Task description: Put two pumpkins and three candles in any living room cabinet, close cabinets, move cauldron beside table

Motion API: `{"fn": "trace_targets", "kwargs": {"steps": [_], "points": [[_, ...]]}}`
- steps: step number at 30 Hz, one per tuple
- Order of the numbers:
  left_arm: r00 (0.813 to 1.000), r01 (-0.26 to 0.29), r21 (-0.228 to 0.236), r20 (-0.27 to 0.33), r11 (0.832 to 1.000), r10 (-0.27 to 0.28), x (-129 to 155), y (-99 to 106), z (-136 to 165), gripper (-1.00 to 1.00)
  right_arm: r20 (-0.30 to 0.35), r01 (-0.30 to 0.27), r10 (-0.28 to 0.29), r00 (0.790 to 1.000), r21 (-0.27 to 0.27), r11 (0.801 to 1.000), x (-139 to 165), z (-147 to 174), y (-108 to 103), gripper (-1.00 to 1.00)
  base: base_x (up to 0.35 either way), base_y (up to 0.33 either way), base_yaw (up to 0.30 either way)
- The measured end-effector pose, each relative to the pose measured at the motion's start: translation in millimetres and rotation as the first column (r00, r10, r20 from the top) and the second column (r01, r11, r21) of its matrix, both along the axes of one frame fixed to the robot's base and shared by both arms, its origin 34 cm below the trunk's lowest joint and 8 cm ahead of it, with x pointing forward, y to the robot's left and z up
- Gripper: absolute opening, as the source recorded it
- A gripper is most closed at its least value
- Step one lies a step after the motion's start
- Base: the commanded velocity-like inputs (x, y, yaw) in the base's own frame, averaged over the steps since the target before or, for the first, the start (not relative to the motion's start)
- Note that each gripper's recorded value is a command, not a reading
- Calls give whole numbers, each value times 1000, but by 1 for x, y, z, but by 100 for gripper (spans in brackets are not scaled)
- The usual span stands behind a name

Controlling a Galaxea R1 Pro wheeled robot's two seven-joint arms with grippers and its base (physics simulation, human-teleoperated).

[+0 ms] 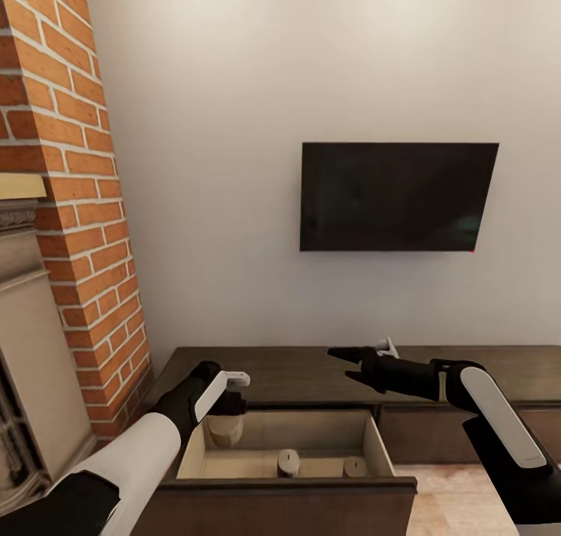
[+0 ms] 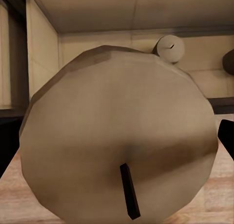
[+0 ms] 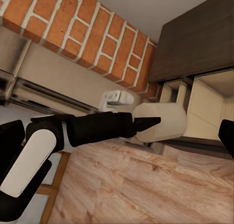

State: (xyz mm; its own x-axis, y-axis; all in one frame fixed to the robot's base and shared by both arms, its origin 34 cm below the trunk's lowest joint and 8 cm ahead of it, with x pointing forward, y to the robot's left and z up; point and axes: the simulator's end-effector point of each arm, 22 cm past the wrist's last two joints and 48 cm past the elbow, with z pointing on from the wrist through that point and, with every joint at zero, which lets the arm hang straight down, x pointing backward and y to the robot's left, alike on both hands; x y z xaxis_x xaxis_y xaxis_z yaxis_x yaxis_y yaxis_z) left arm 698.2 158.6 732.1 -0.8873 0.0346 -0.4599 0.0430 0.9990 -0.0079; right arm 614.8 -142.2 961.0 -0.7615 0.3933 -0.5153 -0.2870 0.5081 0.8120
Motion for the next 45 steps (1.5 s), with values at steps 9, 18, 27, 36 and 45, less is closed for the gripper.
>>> {"fn": "trace_targets", "kwargs": {"steps": [9, 18, 27, 36, 45], "points": [[1000, 0, -1, 0, 1000, 0, -2, 0, -17, -100, 0, -1, 1, 1000, 1, 1000, -2, -17, 0, 100, 0, 0, 0], [1000, 0, -1, 0, 1000, 0, -4, 0, -34, -100, 0, -2, 2, 1000, 3, 1000, -5, -34, 1, 100, 0, 0, 0], [1000, 1, 0, 2, 1000, -1, -6, -1, -52, -100, 0, -3, 3, 1000, 3, 1000, -7, -52, 2, 100, 0, 0, 0], [1000, 0, -2, 9, 1000, 0, -8, -1, -69, -100, 1, -3, 3, 1000, 4, 1000, -10, -70, 2, 100, 0, 0, 0], [1000, 0, -3, 15, 1000, 0, -10, -2, -85, -100, 1, -3, 3, 1000, 4, 1000, -13, -88, 2, 100, 0, 0, 0]]}}
